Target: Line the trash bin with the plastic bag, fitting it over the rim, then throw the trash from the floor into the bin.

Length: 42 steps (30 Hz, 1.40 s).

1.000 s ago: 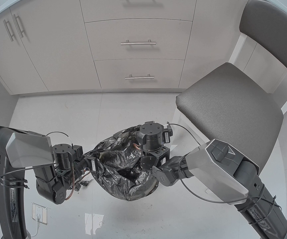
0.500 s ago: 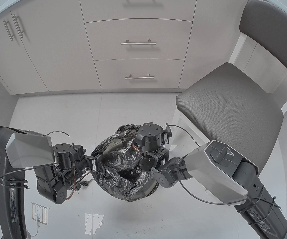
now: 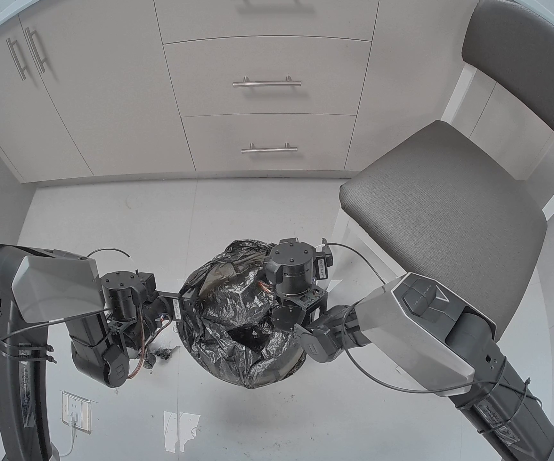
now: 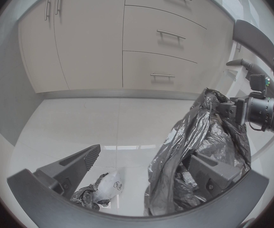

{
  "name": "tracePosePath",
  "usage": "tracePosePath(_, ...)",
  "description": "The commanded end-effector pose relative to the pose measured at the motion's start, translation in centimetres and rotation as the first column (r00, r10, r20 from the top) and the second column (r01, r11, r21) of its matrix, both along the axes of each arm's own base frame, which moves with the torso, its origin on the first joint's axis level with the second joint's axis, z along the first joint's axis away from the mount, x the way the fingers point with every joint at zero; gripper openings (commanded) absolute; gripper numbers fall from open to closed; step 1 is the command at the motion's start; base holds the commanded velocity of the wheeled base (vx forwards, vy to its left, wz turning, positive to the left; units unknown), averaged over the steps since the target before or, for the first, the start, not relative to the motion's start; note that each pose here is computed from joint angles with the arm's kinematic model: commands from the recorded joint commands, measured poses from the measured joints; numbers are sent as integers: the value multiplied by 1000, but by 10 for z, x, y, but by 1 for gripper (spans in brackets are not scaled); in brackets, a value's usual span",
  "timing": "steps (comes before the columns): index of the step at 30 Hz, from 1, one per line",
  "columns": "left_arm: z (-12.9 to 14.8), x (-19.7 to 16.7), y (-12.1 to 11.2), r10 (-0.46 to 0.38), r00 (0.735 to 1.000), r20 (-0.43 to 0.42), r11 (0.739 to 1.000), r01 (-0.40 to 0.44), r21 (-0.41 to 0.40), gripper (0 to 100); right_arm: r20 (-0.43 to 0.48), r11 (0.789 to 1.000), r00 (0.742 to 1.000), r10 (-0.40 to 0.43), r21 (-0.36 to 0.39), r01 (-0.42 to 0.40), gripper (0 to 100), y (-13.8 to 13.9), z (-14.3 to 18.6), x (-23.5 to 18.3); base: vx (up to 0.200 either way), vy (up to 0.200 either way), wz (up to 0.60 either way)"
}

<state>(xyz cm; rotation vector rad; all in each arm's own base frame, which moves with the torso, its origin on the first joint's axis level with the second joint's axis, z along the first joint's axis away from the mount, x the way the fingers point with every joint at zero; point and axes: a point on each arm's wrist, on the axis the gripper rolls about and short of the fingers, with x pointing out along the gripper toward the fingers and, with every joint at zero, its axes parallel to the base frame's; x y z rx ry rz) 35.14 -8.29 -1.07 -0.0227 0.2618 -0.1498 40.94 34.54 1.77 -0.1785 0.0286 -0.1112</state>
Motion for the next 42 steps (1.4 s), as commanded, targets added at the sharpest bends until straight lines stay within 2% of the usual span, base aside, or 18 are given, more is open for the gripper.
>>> tracePosePath(1,-3,6,2,28,1000,6,1000,-28,3,100,-4,1000,1000,-4,-5,4,100,-1,-5,1,0,0,0)
tracePosePath(7,-17,18,5,106,994,9,994,-106,23,100,-1,1000,1000,-10,-1,10,100,-2,-8,5,0,0,0)
tracePosePath(13,-24,21,6,116,993,-23,993,-115,40,100,6,1000,1000,-16,3,16,100,-4,-10,10,0,0,0)
tracePosePath(20,-37,27,8,185,980,-74,980,-179,87,100,9,1000,1000,-14,3,14,100,-2,-14,12,0,0,0)
tracePosePath(31,-39,28,8,189,979,-76,979,-182,91,100,3,1000,1000,-23,-2,23,100,-6,-18,15,0,0,0)
tracePosePath(34,-41,28,8,199,977,-76,974,-188,129,100,10,1000,1000,-28,4,28,100,-7,-18,18,0,0,0)
tracePosePath(42,-48,28,8,210,973,-99,969,-194,150,100,10,999,999,-39,-1,39,100,-11,-21,22,0,0,0)
